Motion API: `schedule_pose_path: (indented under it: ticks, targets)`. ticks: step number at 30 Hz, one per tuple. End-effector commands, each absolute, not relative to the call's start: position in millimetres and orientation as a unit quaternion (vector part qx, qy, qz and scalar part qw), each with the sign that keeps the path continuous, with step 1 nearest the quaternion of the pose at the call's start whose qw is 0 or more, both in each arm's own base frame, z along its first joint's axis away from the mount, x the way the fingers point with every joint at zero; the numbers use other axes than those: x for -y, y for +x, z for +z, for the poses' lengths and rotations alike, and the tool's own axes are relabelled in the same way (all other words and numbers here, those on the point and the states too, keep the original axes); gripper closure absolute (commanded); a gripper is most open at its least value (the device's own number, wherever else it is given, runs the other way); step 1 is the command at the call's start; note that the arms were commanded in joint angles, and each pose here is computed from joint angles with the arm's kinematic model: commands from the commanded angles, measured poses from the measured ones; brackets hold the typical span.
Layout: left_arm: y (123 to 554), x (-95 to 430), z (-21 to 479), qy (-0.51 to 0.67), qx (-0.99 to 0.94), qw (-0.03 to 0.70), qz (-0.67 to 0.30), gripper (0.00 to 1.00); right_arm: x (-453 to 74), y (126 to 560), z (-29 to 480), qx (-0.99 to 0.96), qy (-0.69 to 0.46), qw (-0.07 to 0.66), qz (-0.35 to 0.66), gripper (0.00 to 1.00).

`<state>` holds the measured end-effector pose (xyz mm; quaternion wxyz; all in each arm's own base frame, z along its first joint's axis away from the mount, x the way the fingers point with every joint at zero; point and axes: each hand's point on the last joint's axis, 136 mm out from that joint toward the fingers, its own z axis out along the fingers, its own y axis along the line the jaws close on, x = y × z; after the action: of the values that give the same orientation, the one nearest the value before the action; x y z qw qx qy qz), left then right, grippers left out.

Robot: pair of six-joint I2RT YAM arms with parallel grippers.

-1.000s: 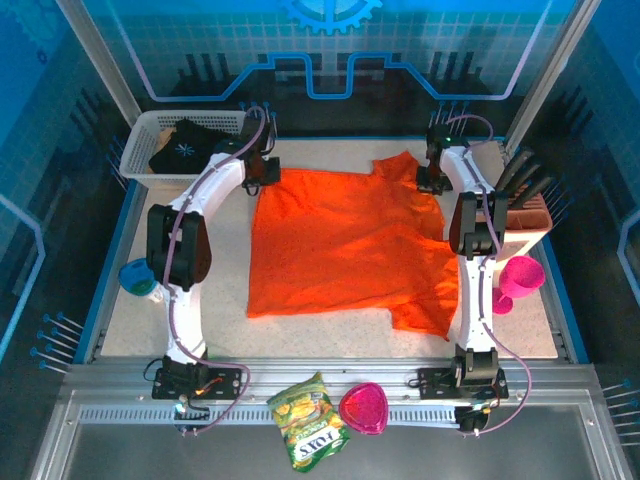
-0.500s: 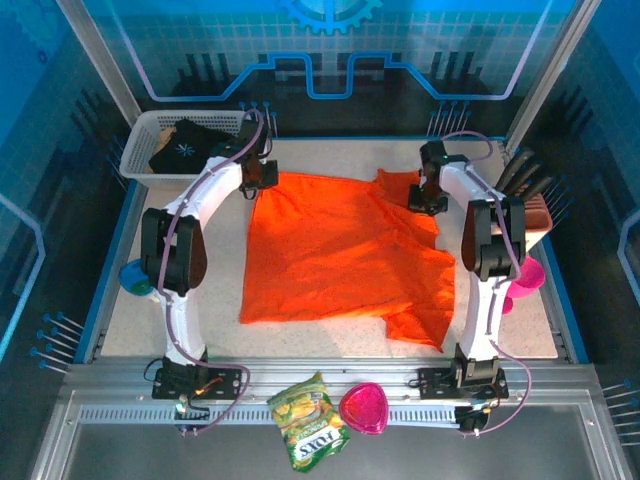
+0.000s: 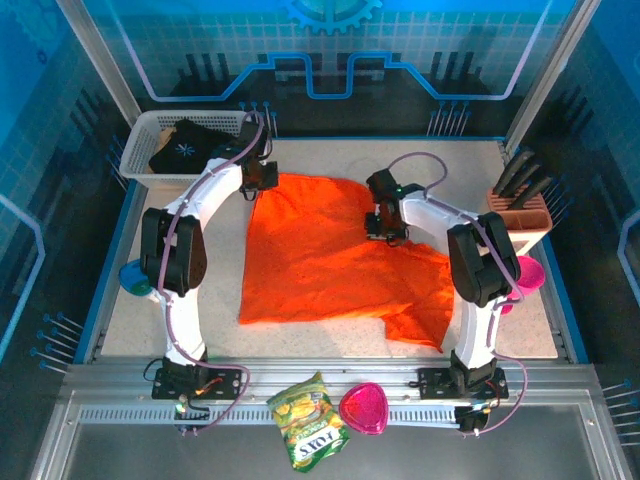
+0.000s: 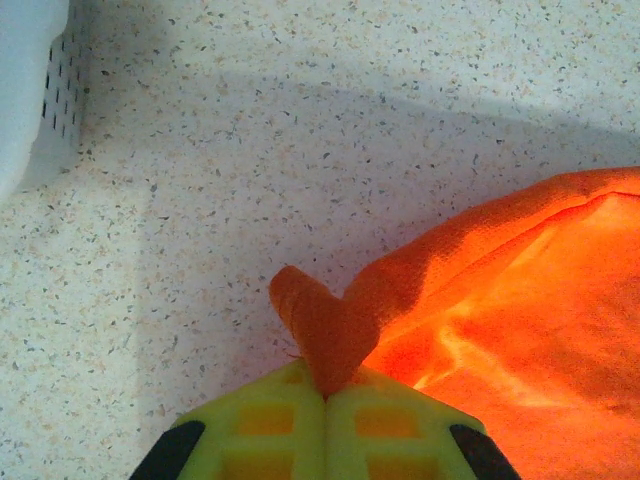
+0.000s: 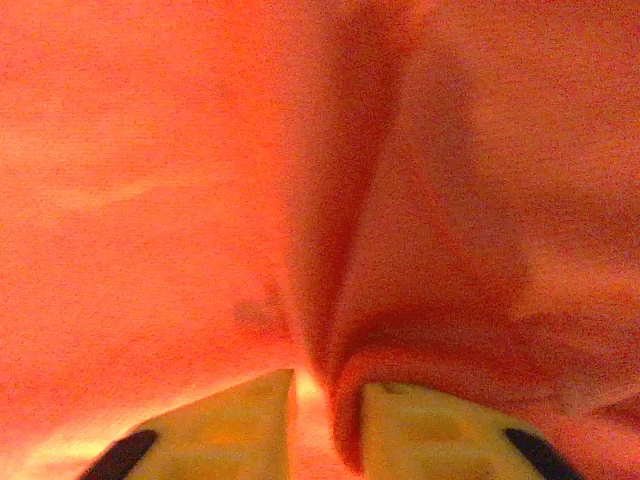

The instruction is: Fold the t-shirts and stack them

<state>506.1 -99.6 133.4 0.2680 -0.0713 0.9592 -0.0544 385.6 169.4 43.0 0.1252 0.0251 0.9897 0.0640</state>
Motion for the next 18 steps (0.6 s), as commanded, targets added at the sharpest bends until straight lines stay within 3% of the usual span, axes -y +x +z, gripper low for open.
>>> schedule_pose_path:
  ticks: [1,3,9,18]
  targets:
    - [504.5,101.6,144.0,-0.065,-0.957,0.278,-0.059,1.00,-163.9,390.3,49.8,-0.988,0.052,0.134,0.049,0.61]
    - [504.1,101.6,144.9,-0.065,-0.956,0.278,-0.059,1.00,-147.9,394.3,63.3,-0.987,0.063,0.148,0.027,0.54]
    - [503.7,102.6,144.1,-0.066,-0.956,0.279,-0.063,1.00,-94.9,404.6,92.2,-0.976,0.125,0.180,0.017,0.49]
    - [504.5,106.6,141.6,-0.067,-0.956,0.276,-0.072,1.00,-41.0,439.2,64.6,-0.966,0.203,0.153,0.050,0.42]
